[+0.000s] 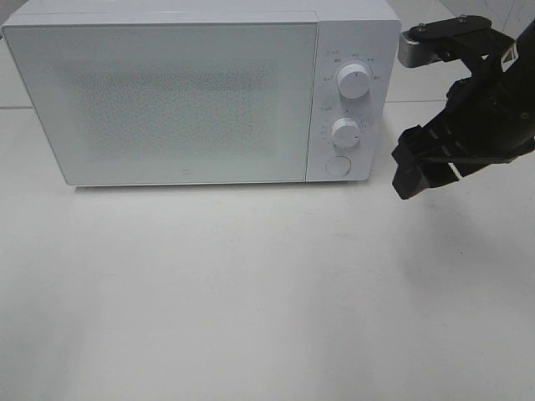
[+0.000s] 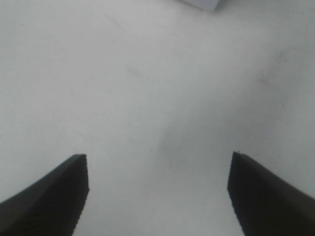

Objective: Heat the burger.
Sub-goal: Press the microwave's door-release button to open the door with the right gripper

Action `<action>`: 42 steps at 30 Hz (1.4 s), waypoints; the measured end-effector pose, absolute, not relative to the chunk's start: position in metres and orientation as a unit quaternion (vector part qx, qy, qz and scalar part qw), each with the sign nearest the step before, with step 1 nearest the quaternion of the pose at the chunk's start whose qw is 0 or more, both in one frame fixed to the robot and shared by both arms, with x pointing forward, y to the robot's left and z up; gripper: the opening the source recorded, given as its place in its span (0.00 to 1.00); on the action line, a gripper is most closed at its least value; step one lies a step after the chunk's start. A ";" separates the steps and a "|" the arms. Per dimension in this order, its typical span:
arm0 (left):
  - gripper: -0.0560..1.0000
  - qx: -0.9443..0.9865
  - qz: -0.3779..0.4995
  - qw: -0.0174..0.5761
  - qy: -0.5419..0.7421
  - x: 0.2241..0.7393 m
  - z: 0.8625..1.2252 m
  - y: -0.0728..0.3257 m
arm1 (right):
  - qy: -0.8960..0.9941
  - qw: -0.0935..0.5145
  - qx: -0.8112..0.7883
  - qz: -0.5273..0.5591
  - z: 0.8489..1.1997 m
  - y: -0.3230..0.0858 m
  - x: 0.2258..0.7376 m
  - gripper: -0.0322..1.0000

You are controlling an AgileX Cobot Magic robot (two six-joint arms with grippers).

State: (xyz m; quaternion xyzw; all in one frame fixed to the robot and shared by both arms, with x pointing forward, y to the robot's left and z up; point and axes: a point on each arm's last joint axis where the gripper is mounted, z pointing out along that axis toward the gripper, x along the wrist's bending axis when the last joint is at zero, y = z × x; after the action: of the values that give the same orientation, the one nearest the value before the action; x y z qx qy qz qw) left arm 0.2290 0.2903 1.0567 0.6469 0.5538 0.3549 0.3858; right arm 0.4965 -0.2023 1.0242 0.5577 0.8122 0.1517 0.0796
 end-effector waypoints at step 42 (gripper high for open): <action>0.99 0.647 0.355 0.386 0.554 0.229 1.057 0.290 | 0.764 0.218 0.511 0.328 1.080 -0.275 0.295 0.76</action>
State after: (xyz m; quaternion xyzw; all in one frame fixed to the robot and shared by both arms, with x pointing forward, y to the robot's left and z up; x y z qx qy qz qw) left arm 0.2290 0.2903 1.0567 0.6469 0.5538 0.3549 0.3858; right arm 0.2954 -0.2747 1.0799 0.5110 0.7639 0.3282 0.2182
